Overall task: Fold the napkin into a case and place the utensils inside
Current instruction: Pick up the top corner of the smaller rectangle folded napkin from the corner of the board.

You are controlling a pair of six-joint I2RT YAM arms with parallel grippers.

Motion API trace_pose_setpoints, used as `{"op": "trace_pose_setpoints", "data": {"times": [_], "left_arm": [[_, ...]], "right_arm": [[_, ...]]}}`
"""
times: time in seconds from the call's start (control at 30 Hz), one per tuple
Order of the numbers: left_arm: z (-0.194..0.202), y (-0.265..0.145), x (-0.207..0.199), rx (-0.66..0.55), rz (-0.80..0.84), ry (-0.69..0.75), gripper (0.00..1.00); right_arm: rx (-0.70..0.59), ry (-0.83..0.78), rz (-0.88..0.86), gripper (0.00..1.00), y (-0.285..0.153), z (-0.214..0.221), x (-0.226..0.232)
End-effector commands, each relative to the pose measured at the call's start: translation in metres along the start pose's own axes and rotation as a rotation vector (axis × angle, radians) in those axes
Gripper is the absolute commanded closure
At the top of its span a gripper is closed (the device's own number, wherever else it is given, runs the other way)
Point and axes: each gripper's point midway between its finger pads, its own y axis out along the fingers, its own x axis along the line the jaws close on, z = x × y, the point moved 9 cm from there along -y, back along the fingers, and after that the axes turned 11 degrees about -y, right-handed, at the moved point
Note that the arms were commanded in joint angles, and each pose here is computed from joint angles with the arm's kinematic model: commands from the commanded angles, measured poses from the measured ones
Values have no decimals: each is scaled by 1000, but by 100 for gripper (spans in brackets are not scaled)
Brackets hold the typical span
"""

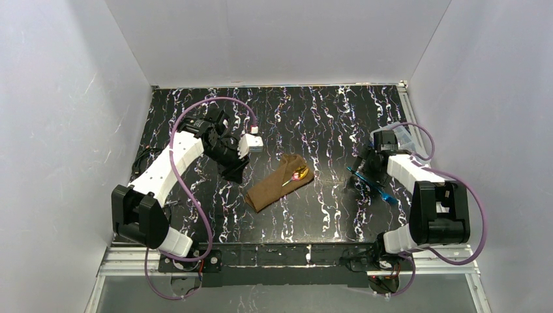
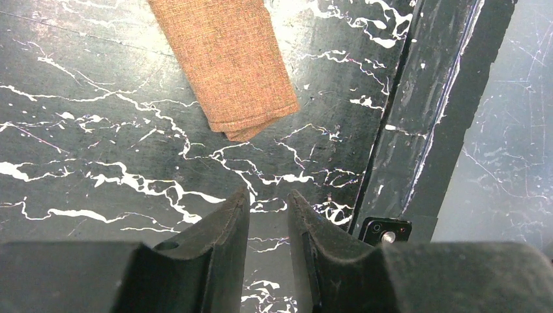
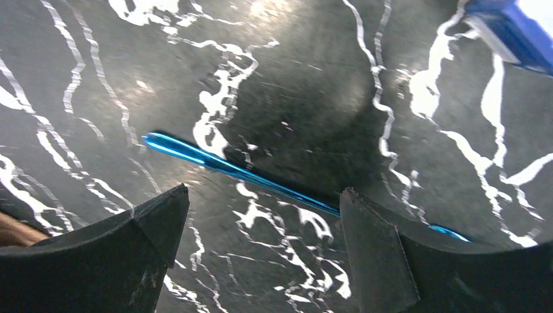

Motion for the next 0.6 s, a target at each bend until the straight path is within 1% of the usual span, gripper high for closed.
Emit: {"op": "trace_pose_setpoints", "data": {"times": [0.0, 0.07, 0.2, 0.33, 0.43, 0.47, 0.5, 0.57], "left_arm": [[-3, -13, -12, -42, 13, 4, 73], [-3, -13, -12, -41, 11, 5, 73], [-3, -14, -11, -37, 0, 7, 73], [-4, -17, -13, -41, -10, 12, 73], [-4, -19, -14, -47, -15, 14, 73], [-4, -19, -14, -49, -16, 15, 73], [-4, -20, -15, -51, -16, 13, 73], [-6, -21, -15, -55, -16, 14, 73]], "right_arm": [[114, -127, 113, 7, -12, 0, -16], [152, -173, 113, 7, -12, 6, -19], [195, -189, 108, 8, -14, 15, -21], [227, -183, 103, 15, -10, 14, -19], [257, -187, 131, 23, -4, 16, -20], [261, -189, 136, 27, -2, 18, -20], [264, -189, 143, 32, -1, 19, -20], [266, -180, 142, 44, 1, 21, -18]]}}
